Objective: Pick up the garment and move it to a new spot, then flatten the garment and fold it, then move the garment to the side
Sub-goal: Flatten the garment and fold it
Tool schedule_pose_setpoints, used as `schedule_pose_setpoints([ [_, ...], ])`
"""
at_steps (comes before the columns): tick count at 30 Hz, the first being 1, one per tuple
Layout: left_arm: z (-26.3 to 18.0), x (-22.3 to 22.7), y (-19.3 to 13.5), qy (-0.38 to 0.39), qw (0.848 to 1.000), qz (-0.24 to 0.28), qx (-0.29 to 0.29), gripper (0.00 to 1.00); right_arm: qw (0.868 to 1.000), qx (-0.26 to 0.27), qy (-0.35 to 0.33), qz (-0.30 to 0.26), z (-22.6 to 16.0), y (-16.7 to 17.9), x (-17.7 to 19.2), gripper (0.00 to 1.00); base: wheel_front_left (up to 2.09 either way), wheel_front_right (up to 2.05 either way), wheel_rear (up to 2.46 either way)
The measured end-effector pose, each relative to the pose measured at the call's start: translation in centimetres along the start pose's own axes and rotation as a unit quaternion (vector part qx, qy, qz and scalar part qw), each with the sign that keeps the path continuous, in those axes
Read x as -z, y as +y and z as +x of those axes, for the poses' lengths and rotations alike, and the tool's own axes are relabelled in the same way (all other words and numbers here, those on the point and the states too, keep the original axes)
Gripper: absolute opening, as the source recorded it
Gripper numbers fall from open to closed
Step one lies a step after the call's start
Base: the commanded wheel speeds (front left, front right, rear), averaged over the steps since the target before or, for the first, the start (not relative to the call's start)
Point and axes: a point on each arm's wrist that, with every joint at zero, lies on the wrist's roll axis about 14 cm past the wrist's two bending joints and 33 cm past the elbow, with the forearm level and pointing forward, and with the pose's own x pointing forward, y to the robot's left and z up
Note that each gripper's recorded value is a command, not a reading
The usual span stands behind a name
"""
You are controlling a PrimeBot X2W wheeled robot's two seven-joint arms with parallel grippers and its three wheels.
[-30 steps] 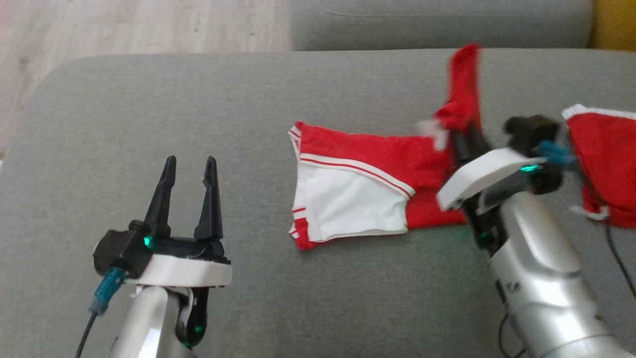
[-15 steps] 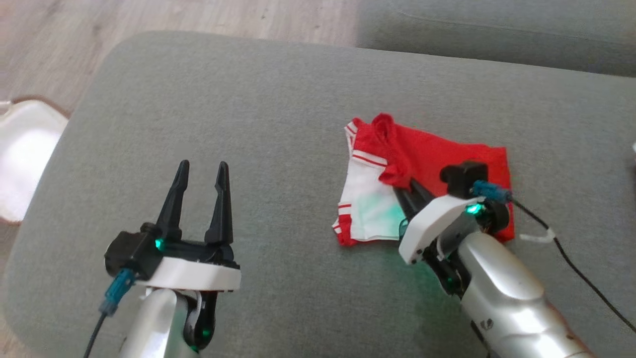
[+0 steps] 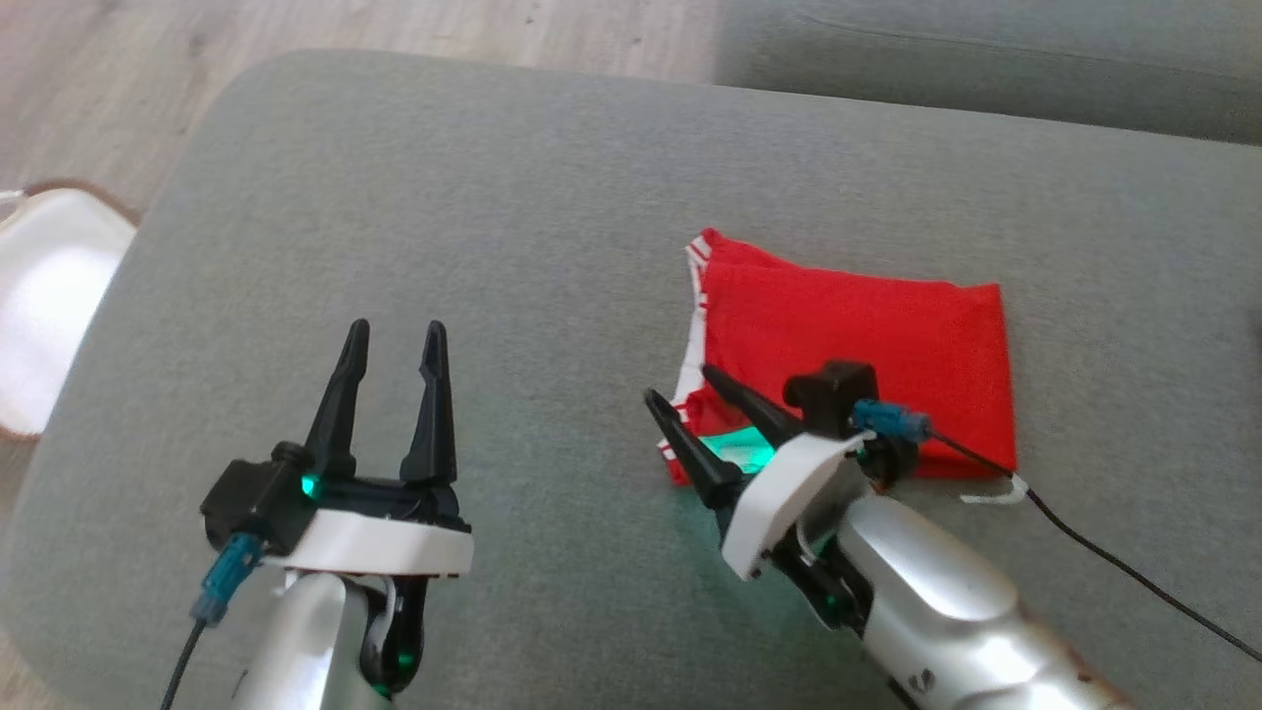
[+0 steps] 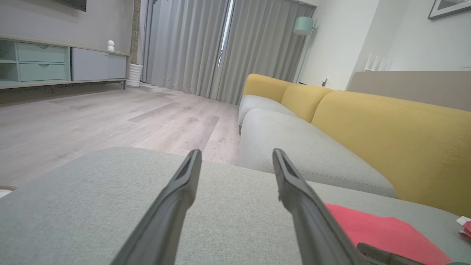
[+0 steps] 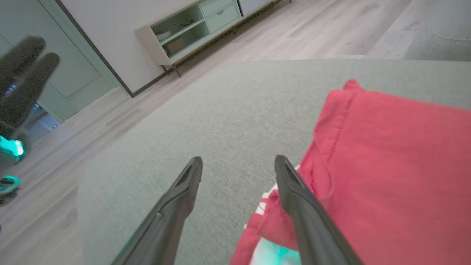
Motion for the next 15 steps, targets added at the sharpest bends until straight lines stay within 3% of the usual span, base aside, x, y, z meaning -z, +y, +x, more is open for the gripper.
schedule_pose_setpoints([
  [4,0.7,0.0,-1.0,-0.003,1.0,-0.004,0.016,1.0,0.998,0.014,-0.06,-0.012,-0.2,-1.2,-3.6,1.0,0.0,0.0,0.0],
  [5,1.2,-0.4,-1.4,-0.01,1.0,-0.006,0.022,1.0,0.994,0.037,-0.096,-0.022,-0.8,-2.7,-5.9,1.0,0.0,0.0,0.0],
  [9,2.2,-0.9,-3.0,-0.02,0.999,-0.012,0.046,1.0,0.982,0.108,-0.144,-0.053,-3.1,-7.1,-9.2,1.0,0.0,0.0,0.0],
  [13,2.8,-1.0,-4.4,-0.024,0.997,-0.016,0.066,1.0,0.967,0.169,-0.173,-0.079,-6.0,-10.7,-11.2,1.0,0.0,0.0,0.0],
  [15,3.3,-1.0,-5.4,-0.026,0.996,-0.02,0.079,1.0,0.947,0.223,-0.207,-0.106,-9.4,-13.2,-13.1,1.0,0.0,0.0,0.0],
])
